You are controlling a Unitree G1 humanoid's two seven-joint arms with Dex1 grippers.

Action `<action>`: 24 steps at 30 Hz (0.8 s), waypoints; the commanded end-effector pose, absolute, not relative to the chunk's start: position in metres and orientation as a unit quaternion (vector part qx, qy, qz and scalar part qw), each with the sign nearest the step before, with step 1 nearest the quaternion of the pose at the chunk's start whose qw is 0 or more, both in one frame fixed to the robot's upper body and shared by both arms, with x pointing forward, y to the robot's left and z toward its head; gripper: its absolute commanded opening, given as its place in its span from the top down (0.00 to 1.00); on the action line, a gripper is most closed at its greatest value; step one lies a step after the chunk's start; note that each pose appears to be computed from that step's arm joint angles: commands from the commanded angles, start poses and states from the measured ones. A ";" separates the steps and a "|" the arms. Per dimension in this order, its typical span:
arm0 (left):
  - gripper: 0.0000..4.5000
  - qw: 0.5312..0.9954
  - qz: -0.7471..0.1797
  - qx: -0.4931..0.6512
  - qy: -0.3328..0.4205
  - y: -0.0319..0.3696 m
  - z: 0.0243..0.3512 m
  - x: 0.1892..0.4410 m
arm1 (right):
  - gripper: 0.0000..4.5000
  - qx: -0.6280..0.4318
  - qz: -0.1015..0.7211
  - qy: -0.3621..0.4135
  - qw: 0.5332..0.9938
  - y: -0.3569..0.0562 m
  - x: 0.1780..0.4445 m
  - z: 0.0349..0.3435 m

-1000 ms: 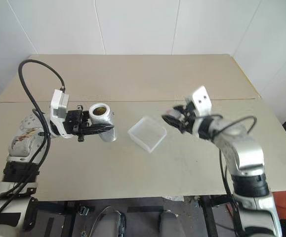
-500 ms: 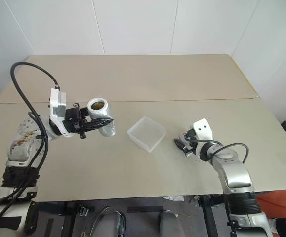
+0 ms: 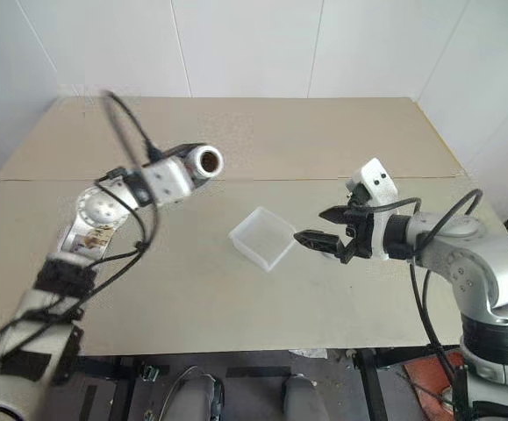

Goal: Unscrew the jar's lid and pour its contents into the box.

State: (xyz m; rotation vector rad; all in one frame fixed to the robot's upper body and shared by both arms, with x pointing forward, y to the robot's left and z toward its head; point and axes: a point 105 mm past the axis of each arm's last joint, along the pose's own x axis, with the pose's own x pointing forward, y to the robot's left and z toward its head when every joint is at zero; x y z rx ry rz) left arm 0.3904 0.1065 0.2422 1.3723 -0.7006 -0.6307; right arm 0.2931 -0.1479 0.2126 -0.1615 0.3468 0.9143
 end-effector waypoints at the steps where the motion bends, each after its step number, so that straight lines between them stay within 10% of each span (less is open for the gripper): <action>1: 0.57 0.477 -0.249 0.717 -0.443 0.072 0.248 0.380 | 0.01 -0.101 0.467 0.155 0.865 -0.143 0.288 0.226; 9: 0.57 0.258 -0.204 0.747 -0.578 0.017 0.223 0.380 | 0.01 -0.114 0.501 0.148 0.845 -0.137 0.281 0.233; 17: 0.57 0.199 -0.178 0.766 -0.585 0.008 0.204 0.393 | 0.01 -0.104 0.497 0.118 0.853 -0.140 0.276 0.248; 24: 0.57 0.251 -0.187 0.756 -0.574 0.009 0.207 0.395 | 0.01 -0.106 0.496 0.113 0.854 -0.138 0.270 0.246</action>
